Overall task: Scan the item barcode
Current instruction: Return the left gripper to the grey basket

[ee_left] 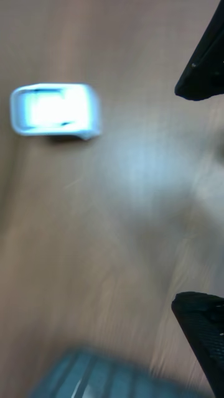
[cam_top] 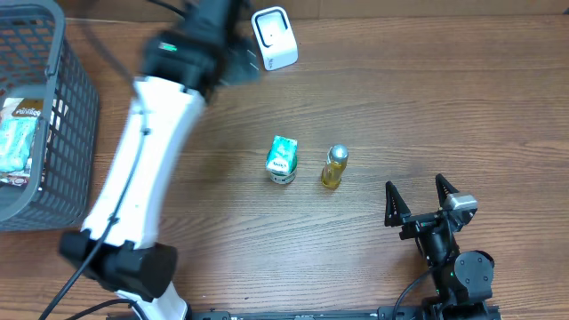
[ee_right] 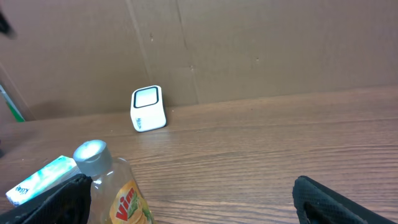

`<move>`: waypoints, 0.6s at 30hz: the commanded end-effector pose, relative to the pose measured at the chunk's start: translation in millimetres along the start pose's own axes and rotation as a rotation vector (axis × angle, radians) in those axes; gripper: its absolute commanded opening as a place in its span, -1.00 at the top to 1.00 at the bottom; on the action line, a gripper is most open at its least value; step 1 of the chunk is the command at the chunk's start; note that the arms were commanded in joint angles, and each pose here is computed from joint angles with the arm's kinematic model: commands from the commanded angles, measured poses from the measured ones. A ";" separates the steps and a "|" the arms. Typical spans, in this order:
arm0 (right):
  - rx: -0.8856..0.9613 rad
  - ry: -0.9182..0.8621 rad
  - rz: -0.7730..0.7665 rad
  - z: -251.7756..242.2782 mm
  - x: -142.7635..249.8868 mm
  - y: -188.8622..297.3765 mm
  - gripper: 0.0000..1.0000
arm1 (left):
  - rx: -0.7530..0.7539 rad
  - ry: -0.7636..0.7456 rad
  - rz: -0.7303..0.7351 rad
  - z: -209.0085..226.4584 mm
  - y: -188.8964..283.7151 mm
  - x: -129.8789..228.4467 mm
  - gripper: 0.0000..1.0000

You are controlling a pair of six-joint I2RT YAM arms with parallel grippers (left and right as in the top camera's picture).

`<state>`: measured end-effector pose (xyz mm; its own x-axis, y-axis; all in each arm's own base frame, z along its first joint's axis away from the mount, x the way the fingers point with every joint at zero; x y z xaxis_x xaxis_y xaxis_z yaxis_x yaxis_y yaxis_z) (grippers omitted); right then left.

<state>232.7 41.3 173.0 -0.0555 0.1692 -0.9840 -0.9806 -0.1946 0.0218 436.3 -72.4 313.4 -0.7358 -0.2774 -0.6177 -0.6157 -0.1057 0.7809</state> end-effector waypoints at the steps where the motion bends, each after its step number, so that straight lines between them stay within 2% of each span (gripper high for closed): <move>1: 0.010 -0.003 -0.003 -2.4 2.1 -0.2 -1.00 | -0.066 0.037 -0.207 73.3 66.9 -62.8 -0.99; 7: 0.009 -0.003 -0.002 -2.3 2.1 -0.2 -1.00 | -0.262 0.085 -0.305 186.9 94.3 -99.5 -0.99; 13: 0.009 -0.003 -0.002 -2.3 2.1 -0.2 -1.00 | -0.442 0.235 -0.263 290.0 89.9 -93.6 -0.99; 18: 0.009 -0.003 -0.002 -2.3 2.1 -0.2 -1.00 | -0.517 0.241 -0.166 340.8 67.6 -80.8 -0.99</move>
<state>232.7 41.3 173.2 -0.0548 0.1693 -0.9840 -0.9806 -0.1950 0.0211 356.4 249.1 404.8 -0.4455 -0.4319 -0.7843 -0.5033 -0.6037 0.6183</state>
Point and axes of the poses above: each gripper's point midway between its finger pads, its own y axis back along the fingers, its own z axis along the line the jaws close on, x = y × z, the point moved 1 cm from there along y, back along the fingers, and after that the axes turned 1 degree about y, right-handed, at the moved point
